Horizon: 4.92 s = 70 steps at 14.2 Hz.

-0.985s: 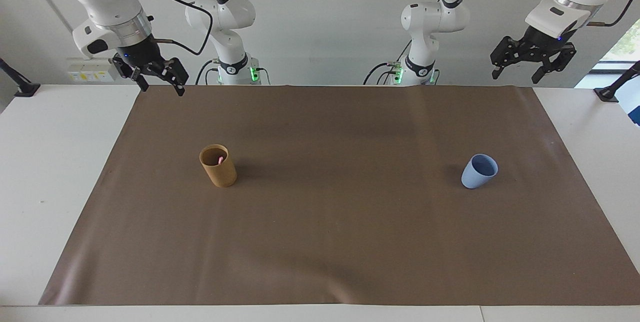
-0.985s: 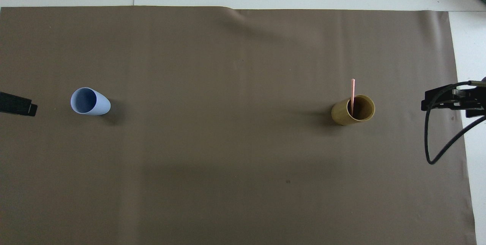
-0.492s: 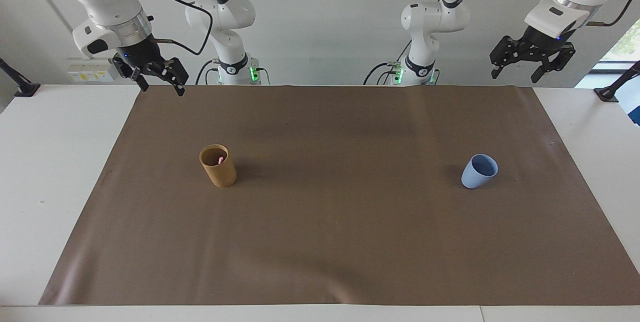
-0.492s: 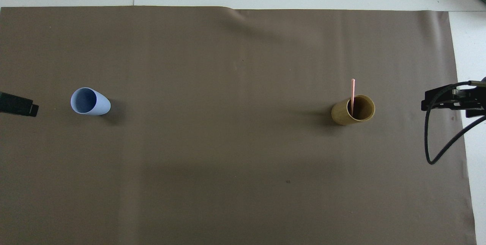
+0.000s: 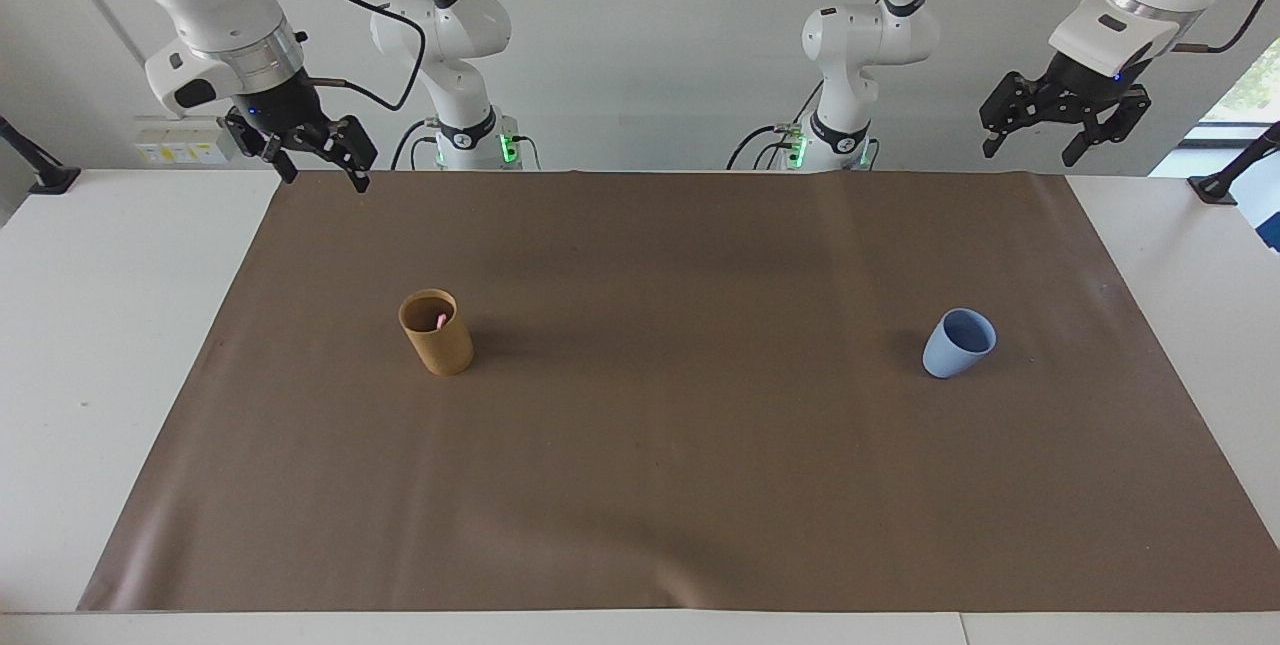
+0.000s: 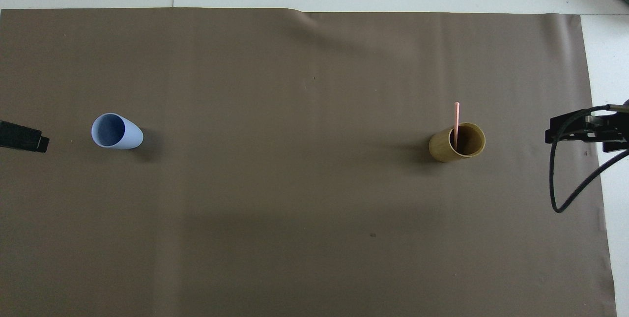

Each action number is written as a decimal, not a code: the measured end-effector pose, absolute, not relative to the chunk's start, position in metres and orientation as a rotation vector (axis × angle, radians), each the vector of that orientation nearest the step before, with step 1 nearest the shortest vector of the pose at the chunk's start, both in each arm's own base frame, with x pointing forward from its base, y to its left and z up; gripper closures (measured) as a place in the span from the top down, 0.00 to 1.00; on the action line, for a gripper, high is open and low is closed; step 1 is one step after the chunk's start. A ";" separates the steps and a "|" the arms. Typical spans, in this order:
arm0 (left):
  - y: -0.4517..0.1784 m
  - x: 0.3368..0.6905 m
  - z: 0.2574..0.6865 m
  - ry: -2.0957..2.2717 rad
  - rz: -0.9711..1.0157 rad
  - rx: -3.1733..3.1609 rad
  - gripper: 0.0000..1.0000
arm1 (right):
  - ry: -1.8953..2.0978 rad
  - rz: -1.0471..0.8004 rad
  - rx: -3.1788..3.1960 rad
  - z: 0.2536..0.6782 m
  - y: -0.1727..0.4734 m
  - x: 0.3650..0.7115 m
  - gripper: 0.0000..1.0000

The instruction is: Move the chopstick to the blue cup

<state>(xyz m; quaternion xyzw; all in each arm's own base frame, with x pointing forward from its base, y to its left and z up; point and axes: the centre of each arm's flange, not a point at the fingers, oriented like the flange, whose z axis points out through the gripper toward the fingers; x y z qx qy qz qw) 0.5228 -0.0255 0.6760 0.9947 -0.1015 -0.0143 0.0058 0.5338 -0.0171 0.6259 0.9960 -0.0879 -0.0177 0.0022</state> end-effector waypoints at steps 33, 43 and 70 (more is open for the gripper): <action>0.043 0.592 0.362 -0.146 0.083 3.108 0.32 | -0.128 -0.055 3.137 0.626 -0.032 0.533 1.00; -0.044 0.582 0.406 -0.248 0.090 3.081 0.04 | -0.091 -0.052 3.137 0.626 -0.020 0.534 1.00; -0.343 0.477 0.418 -0.225 0.103 3.035 1.00 | -0.068 -0.051 3.138 0.625 -0.021 0.534 1.00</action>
